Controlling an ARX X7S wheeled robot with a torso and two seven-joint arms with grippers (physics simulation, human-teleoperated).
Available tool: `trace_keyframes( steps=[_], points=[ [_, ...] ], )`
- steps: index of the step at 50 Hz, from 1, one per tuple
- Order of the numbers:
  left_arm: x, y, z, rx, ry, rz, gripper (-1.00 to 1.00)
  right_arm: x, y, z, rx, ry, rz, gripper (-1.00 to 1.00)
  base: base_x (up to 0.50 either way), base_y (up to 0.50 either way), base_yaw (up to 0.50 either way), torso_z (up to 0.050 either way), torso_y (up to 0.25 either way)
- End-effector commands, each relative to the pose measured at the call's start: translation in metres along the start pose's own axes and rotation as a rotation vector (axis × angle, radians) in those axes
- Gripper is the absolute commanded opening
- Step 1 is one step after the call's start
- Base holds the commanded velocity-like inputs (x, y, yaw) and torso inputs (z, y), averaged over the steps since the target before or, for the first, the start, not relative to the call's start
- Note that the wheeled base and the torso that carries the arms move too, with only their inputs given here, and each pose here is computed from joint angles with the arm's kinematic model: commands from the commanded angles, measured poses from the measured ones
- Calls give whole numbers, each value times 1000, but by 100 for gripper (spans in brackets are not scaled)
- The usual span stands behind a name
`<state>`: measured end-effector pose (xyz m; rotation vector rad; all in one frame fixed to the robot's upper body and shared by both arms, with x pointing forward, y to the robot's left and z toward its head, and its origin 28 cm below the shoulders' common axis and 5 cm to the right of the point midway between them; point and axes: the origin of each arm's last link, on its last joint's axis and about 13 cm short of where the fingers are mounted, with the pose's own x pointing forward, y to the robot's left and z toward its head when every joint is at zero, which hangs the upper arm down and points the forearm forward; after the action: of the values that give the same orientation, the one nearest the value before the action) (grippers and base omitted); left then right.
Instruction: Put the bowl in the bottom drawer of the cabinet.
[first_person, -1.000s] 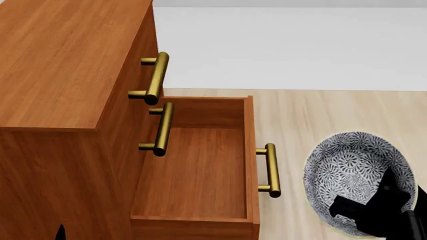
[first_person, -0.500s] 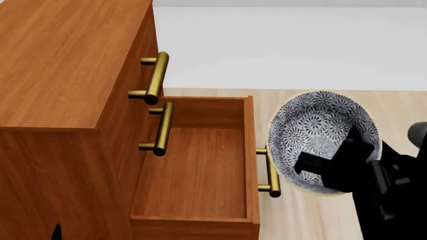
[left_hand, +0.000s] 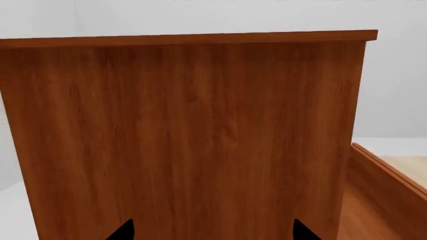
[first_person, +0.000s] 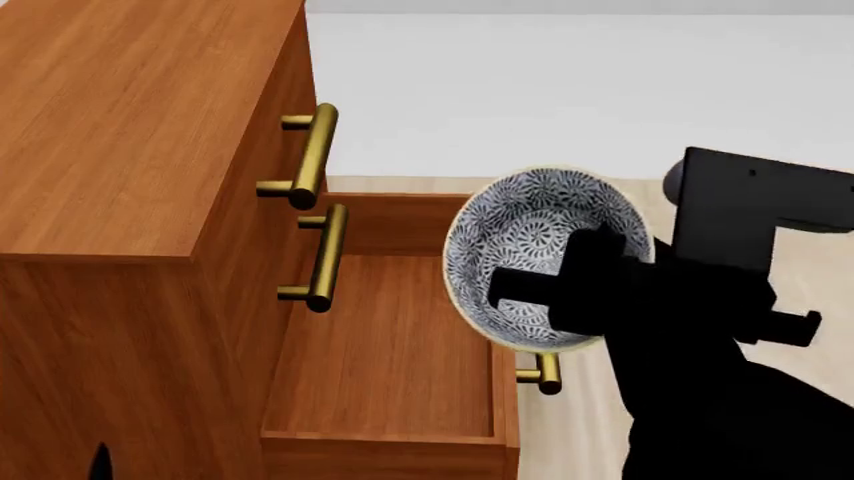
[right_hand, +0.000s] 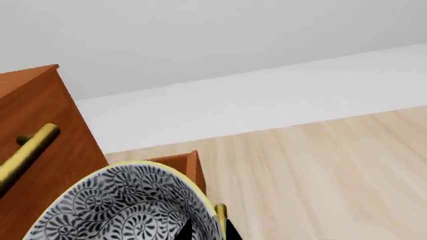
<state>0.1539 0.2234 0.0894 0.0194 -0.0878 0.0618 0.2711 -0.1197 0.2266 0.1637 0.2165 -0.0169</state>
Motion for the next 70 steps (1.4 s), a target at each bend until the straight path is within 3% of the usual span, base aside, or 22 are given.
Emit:
trace_keyframes(
  steps=[1, 22, 41, 70],
  points=[
    [0, 1, 2, 0, -7, 7, 100, 10, 17, 6, -67, 39, 33, -100, 0, 0, 0, 0, 0],
    [-3, 4, 1, -2, -11, 24, 100, 41, 32, -4, -164, 123, 49, -100, 0, 0, 0, 0, 0],
    [-4, 5, 1, -6, -12, 30, 100, 62, 39, 0, -175, 149, 82, -100, 0, 0, 0, 0, 1],
    [-3, 6, 0, -8, -12, 36, 100, 100, 46, -21, -212, 238, 75, -100, 0, 0, 0, 0, 0]
  ],
)
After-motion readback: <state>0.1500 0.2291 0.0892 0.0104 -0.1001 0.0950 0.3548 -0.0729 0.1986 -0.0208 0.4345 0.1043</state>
